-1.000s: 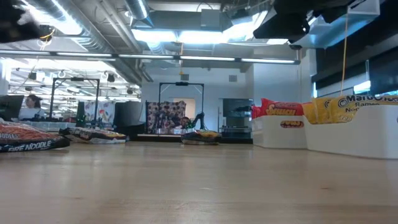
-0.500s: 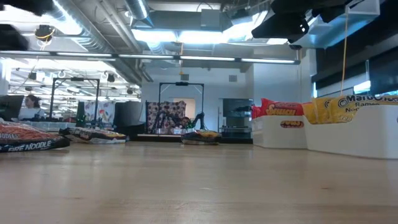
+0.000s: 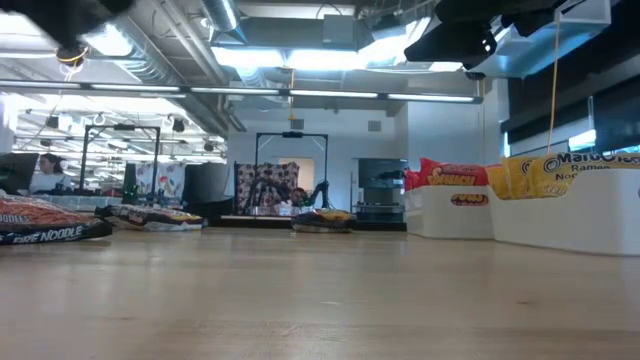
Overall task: Sort Maruchan noodles
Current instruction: Put the yellow noodle pack into the middle white bin
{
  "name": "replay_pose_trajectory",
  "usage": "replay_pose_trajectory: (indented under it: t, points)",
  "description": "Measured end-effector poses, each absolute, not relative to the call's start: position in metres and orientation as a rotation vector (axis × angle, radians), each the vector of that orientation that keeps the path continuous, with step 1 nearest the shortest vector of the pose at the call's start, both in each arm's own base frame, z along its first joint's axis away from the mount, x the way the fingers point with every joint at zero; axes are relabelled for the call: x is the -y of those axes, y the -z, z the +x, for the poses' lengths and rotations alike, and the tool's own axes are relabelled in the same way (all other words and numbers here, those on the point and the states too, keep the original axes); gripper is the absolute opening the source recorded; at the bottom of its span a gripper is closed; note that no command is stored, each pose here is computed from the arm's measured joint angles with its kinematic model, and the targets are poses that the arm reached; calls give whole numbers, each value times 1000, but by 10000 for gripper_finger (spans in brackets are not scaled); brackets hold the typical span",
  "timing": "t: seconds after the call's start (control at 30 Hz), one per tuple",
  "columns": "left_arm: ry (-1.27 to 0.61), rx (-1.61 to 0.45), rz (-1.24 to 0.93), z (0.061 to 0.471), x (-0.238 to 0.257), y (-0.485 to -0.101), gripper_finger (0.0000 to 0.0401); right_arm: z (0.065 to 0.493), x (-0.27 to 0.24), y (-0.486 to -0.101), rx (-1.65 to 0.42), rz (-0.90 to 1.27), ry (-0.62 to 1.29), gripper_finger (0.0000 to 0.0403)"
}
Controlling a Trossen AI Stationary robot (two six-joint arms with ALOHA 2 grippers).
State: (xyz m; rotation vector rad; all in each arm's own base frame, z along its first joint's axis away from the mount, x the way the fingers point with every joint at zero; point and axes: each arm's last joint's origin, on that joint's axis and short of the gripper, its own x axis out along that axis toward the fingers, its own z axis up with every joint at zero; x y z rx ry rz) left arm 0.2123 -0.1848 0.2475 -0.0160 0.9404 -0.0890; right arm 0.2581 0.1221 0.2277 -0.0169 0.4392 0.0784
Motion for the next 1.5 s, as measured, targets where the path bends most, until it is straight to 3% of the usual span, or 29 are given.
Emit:
replay_pose_trajectory:
  t: [0.2,0.37,0.7,0.9,1.17,1.5]
  points:
    - [17,-1221,-218,191,218,-267,153,258,-122,-227,-444,-19,-78,284]
    - [-55,-1467,-363,165,252,-253,153,258,-122,-227,-444,-19,-78,284]
    - [-247,-1660,-244,123,286,-210,153,259,-120,-226,-432,-38,1,284]
    - [-305,-1631,-142,116,289,-197,153,265,-123,-211,-481,-65,28,284]
    - [-365,-1447,-55,123,283,-195,151,272,-127,-186,-561,-55,46,284]
    - [-337,-1382,-6,126,276,-176,95,274,-128,-186,-540,-44,40,284]
